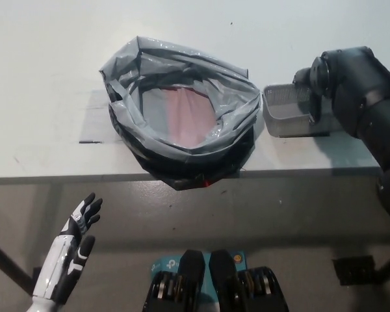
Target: Use the right hand to pick up a small rectangular container and put it into a plastic bag and lift the bag
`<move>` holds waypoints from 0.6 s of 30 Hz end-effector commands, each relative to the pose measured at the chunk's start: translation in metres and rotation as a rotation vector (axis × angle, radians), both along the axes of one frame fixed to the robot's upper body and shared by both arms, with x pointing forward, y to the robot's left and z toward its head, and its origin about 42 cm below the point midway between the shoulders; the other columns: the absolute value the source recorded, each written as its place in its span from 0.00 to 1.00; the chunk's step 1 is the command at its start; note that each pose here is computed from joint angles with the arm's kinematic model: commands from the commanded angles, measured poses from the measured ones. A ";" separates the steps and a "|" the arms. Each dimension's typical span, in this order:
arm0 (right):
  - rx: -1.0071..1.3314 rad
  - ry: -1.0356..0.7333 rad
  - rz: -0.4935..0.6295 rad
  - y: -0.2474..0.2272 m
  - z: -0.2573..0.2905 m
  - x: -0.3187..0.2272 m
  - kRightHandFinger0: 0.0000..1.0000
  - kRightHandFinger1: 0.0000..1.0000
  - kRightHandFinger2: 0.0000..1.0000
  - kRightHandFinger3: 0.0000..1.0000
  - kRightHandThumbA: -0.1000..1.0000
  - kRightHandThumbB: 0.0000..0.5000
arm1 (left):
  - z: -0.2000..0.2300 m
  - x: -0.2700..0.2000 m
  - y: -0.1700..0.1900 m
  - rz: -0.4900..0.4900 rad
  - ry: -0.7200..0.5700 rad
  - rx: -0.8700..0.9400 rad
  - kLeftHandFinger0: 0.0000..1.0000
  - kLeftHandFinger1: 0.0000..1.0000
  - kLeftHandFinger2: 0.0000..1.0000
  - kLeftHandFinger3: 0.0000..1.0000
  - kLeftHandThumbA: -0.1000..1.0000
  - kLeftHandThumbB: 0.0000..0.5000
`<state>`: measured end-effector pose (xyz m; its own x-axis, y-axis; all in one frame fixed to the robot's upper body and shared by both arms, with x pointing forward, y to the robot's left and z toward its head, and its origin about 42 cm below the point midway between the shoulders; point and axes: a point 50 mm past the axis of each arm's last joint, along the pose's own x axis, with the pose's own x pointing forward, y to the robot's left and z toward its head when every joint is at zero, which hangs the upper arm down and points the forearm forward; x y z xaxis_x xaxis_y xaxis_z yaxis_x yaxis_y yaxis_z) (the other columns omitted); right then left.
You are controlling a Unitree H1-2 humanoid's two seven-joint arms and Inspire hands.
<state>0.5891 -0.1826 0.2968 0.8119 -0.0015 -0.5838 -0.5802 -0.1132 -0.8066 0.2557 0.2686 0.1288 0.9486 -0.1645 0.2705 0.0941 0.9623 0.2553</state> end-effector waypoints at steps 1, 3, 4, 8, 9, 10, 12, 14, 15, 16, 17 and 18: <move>0.037 -0.192 0.109 -0.001 -0.029 -0.005 0.76 0.77 0.79 0.85 0.00 0.43 | 0.016 0.005 0.000 -0.032 -0.069 0.011 1.00 1.00 1.00 1.00 0.93 0.70; 0.053 -0.258 0.133 -0.005 -0.029 -0.004 0.45 0.50 0.56 0.83 0.00 0.39 | 0.016 0.007 0.001 -0.034 -0.071 0.010 1.00 1.00 1.00 1.00 0.93 0.69; 0.055 -0.263 0.134 -0.005 -0.029 -0.004 0.45 0.50 0.56 0.83 0.00 0.39 | 0.016 0.007 0.001 -0.035 -0.071 0.010 1.00 1.00 1.00 1.00 0.93 0.69; 0.076 -0.343 0.160 -0.016 -0.026 -0.003 0.24 0.36 0.43 0.49 0.00 0.38 | 0.018 0.008 0.001 -0.039 -0.074 0.016 1.00 1.00 1.00 1.00 0.93 0.65; 0.084 -0.356 0.160 -0.018 -0.026 -0.004 0.17 0.32 0.41 0.46 0.00 0.37 | 0.018 0.009 0.001 -0.038 -0.074 0.017 1.00 1.00 1.00 1.00 0.93 0.65; 0.091 -0.364 0.158 -0.021 -0.026 -0.003 0.15 0.33 0.44 0.47 0.00 0.37 | 0.017 0.009 0.001 -0.036 -0.072 0.018 1.00 1.00 1.00 1.00 0.93 0.65; 0.100 -0.370 0.159 -0.023 -0.022 -0.003 0.13 0.39 0.53 0.60 0.00 0.35 | 0.019 0.010 0.001 -0.033 -0.073 0.019 1.00 1.00 1.00 1.00 0.93 0.65; 0.118 -0.384 0.159 -0.026 -0.020 -0.002 0.09 0.41 0.63 0.72 0.00 0.37 | 0.019 0.011 0.002 -0.030 -0.075 0.027 1.00 1.00 1.00 1.00 0.93 0.66; 0.121 -0.389 0.157 -0.027 -0.020 -0.002 0.05 0.42 0.68 0.76 0.00 0.36 | 0.019 0.011 0.002 -0.030 -0.075 0.028 1.00 1.00 1.00 1.00 0.93 0.64; 0.142 -0.408 0.155 -0.030 -0.017 -0.002 0.01 0.43 0.74 0.78 0.00 0.37 | 0.019 0.011 0.002 -0.034 -0.072 0.025 1.00 1.00 1.00 1.00 0.93 0.64; 0.154 -0.416 0.155 -0.031 -0.016 -0.002 0.01 0.44 0.76 0.78 0.00 0.37 | 0.019 0.011 0.002 -0.036 -0.070 0.023 1.00 1.00 1.00 1.00 0.93 0.64; 0.173 -0.430 0.153 -0.033 -0.015 -0.001 0.00 0.44 0.78 0.79 0.00 0.38 | 0.019 0.010 0.001 -0.037 -0.068 0.019 1.00 1.00 1.00 1.00 0.92 0.65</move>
